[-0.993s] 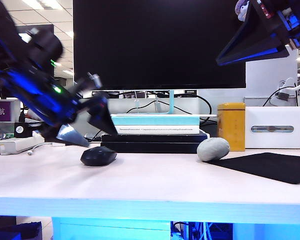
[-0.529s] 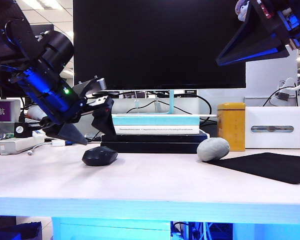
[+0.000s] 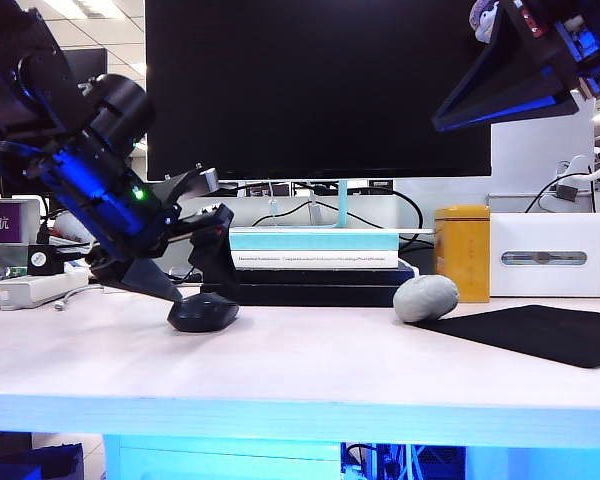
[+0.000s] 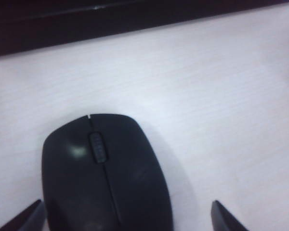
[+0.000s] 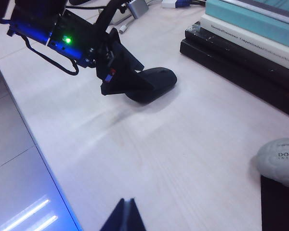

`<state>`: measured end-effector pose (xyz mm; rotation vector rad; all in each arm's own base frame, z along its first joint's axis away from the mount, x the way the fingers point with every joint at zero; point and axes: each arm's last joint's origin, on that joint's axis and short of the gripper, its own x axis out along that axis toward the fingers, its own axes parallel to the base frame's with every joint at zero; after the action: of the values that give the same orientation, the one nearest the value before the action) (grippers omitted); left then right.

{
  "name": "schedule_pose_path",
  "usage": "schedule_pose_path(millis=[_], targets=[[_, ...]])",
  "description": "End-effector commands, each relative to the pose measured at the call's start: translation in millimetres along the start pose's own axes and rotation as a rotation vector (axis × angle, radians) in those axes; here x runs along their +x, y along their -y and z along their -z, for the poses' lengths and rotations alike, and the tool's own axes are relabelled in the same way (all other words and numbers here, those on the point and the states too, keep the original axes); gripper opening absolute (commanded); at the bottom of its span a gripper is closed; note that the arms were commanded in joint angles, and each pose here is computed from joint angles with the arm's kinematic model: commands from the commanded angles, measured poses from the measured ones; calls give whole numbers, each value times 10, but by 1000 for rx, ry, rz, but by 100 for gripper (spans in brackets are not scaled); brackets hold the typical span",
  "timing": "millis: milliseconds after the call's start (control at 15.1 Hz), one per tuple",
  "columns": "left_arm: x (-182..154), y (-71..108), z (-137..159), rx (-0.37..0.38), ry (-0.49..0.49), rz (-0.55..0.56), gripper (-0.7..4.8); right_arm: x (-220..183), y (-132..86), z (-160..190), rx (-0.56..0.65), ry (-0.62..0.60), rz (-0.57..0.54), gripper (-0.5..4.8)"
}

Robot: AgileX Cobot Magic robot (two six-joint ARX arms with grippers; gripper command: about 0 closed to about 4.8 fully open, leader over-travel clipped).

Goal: Place the black mouse on the black mouse pad.

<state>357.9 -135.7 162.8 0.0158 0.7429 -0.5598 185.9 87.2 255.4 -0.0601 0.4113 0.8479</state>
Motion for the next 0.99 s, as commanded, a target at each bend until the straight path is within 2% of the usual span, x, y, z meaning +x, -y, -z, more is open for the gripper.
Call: schedule_pose_path(millis=[66,331,662,993], targets=[[86,-28,52,-17,-20,-4,479,-7,-4,-31,-11,16,-5,-6],[150,-46,106,-25,-40,-5,479,-7,-3,-31,-11,16,-4,-6],[151,-45,64,-14,3,-4,479,-8,-4,-32,-11,16,-5,-6],[165,-49,72,-14,2,-4,479,-8,-4,-32,-11,16,-4,-6]])
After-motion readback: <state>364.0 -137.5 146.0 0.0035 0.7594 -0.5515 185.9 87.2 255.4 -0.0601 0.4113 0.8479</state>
